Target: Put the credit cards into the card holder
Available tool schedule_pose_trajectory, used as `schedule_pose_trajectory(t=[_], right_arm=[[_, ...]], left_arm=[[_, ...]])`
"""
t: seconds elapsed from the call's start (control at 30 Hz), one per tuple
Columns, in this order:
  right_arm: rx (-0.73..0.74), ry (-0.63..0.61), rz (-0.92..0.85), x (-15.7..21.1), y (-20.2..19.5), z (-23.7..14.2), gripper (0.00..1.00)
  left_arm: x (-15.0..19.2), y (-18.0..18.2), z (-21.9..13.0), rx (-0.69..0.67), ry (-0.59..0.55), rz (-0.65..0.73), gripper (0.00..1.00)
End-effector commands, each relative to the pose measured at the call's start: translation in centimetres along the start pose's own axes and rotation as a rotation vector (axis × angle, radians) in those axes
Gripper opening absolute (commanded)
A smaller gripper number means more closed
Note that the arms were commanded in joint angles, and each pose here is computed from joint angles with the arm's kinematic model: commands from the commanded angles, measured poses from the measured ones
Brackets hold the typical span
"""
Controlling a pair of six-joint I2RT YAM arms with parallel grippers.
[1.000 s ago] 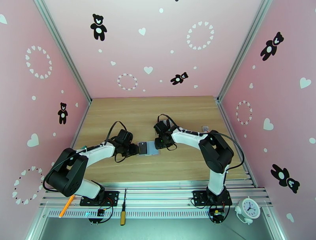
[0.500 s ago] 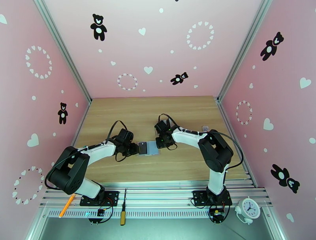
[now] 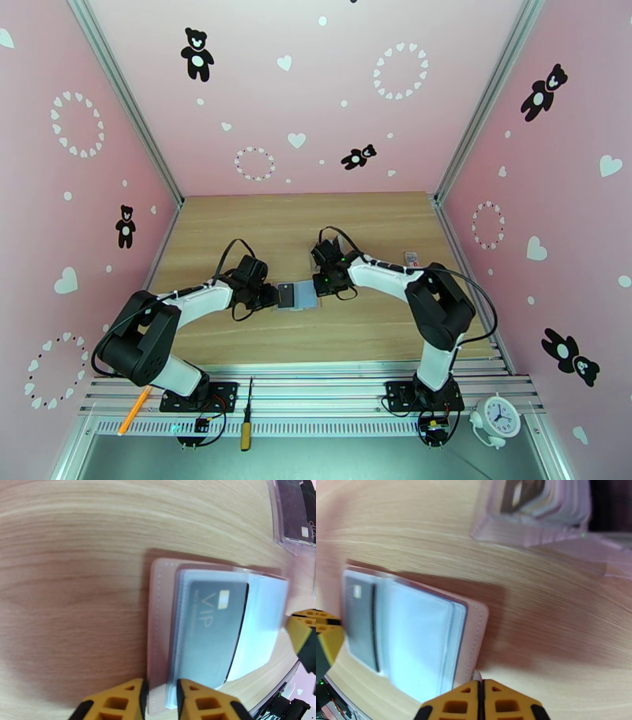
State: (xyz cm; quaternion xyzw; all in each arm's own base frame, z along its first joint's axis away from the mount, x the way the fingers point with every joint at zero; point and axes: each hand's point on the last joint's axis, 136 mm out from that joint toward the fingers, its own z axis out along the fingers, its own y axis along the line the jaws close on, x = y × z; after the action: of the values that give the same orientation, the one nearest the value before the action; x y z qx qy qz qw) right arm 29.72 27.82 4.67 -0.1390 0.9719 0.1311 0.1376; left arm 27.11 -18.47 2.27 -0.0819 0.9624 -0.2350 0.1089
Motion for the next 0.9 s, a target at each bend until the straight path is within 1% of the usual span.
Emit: schedule_pose_trajectory(t=[0.0,0.3,0.6,0.87], right_arm=[[-0.026,-0.021,0.009,-0.3,0.4,-2.0,0.05],[-0.107,-0.055,0.017,-1.0,2.2,-4.4,0.05],[-0.146,-0.083,-0.005,-1.9,3.9,-6.3,0.05],[-0.173,-0.085,-0.039,-2.5,6.1,-6.7,0.06]], left_arm=[[-0.4,-0.5,0.1,-0.002,-0.009,0.013,0.28],[-0.5,-0.5,0.2,-0.003,-0.007,0.012,0.27],[-0.3,-0.7,0.2,0.011,-0.001,0.009,0.26],[-0.4,-0.9,0.4,0.022,0.004,0.01,0.23]])
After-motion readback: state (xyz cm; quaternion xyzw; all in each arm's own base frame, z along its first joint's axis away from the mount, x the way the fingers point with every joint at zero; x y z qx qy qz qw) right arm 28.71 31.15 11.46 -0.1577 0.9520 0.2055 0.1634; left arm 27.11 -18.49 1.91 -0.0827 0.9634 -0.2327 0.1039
